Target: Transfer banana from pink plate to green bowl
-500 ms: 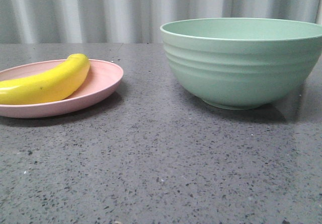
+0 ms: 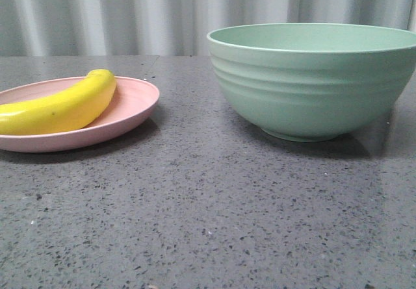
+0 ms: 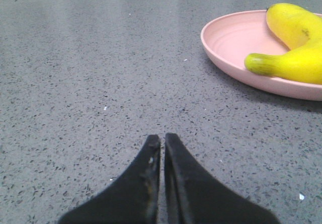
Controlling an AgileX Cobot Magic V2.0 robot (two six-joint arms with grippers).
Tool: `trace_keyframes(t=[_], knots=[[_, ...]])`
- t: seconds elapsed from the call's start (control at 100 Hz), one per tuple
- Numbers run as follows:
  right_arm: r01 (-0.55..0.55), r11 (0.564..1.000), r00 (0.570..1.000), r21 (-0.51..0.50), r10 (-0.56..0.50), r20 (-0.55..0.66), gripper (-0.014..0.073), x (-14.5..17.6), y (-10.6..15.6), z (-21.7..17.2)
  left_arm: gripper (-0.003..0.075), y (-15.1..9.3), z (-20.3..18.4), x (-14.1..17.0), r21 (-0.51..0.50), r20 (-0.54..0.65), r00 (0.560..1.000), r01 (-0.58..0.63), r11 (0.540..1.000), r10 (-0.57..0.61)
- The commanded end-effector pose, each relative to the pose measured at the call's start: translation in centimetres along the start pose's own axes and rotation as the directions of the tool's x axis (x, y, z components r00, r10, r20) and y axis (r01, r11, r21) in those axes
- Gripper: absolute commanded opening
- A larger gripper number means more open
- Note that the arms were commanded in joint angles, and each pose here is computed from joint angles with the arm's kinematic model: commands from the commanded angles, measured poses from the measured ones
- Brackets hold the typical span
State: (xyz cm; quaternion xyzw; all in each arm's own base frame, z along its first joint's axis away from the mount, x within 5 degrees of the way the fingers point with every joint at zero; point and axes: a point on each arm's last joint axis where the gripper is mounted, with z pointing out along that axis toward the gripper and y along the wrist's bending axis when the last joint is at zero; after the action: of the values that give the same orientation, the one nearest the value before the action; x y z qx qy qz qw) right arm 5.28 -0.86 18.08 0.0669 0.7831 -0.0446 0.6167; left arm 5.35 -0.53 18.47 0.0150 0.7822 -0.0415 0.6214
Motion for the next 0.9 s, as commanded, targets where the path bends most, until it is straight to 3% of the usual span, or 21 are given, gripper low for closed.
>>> trace_keyframes(t=[0.0,0.89], knots=[[0.015,1.0,0.999,0.007,-0.015,0.028,-0.007,0.33,-0.05,0.06,-0.002,0.0,-0.11,-0.29,0.002,0.076,0.997,0.017,1.0,-0.018],[0.015,1.0,0.999,0.007,-0.015,0.028,-0.007,0.33,-0.05,0.06,-0.002,0.02,-0.11,-0.29,-0.001,0.076,0.997,0.01,1.0,-0.009]])
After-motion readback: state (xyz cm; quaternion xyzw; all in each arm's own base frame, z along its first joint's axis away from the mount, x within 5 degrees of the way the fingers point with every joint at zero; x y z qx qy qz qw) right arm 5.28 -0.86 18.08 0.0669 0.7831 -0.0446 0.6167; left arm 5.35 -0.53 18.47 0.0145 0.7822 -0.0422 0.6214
